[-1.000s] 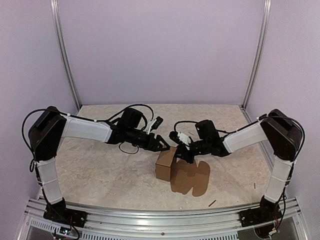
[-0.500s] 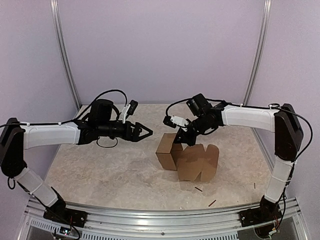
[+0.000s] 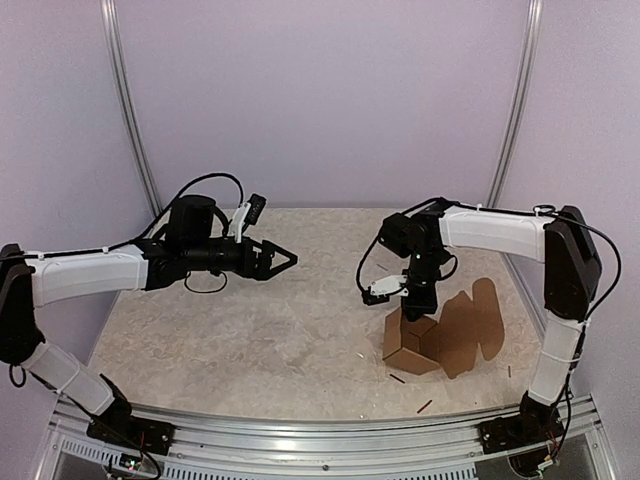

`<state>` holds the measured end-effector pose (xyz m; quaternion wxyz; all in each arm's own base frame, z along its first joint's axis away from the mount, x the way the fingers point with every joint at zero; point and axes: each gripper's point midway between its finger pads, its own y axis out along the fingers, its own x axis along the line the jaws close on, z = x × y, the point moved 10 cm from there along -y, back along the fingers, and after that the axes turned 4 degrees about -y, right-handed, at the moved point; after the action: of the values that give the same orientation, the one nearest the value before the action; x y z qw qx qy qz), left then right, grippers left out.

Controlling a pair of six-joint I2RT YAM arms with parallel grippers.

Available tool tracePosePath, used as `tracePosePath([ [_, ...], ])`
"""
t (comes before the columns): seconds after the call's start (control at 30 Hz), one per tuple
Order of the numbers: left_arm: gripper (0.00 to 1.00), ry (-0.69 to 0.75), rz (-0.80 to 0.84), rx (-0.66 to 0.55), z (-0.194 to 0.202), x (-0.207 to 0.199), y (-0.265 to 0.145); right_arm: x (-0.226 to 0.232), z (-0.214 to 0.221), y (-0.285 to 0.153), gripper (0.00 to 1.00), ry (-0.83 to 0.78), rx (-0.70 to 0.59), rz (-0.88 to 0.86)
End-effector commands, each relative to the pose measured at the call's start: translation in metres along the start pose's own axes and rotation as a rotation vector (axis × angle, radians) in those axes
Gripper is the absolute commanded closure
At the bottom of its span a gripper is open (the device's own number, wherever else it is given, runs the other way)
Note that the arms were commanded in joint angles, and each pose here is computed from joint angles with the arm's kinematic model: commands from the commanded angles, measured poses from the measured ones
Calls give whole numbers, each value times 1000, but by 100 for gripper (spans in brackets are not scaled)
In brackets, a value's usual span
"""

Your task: Fold the paper box

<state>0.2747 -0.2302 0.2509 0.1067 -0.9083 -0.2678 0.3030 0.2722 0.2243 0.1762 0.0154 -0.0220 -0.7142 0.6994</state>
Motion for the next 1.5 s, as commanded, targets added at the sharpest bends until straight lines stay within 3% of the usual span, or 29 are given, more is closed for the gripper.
tracePosePath([
  [0.0,1,2,-19,28,1,3,3,18,7,-1,100,-62,130,40],
  [0.23,1,-25,-12,48,2,8,15,19,-23,21,91,-51,157,5],
  [0.67,1,-33,-8,70,13,13,18,27,-20,34,85,-15,76,6],
  [0.97,1,-37,-1,73,16,15,22,33,-10,50,93,24,70,45],
  [1.1,1,-36,1,73,17,15,22,31,-5,56,94,43,83,150],
  [1.23,1,-39,2,76,17,16,23,30,-6,51,91,37,78,249],
  [1.47,1,-50,-16,86,15,18,26,37,-5,59,85,13,96,166],
])
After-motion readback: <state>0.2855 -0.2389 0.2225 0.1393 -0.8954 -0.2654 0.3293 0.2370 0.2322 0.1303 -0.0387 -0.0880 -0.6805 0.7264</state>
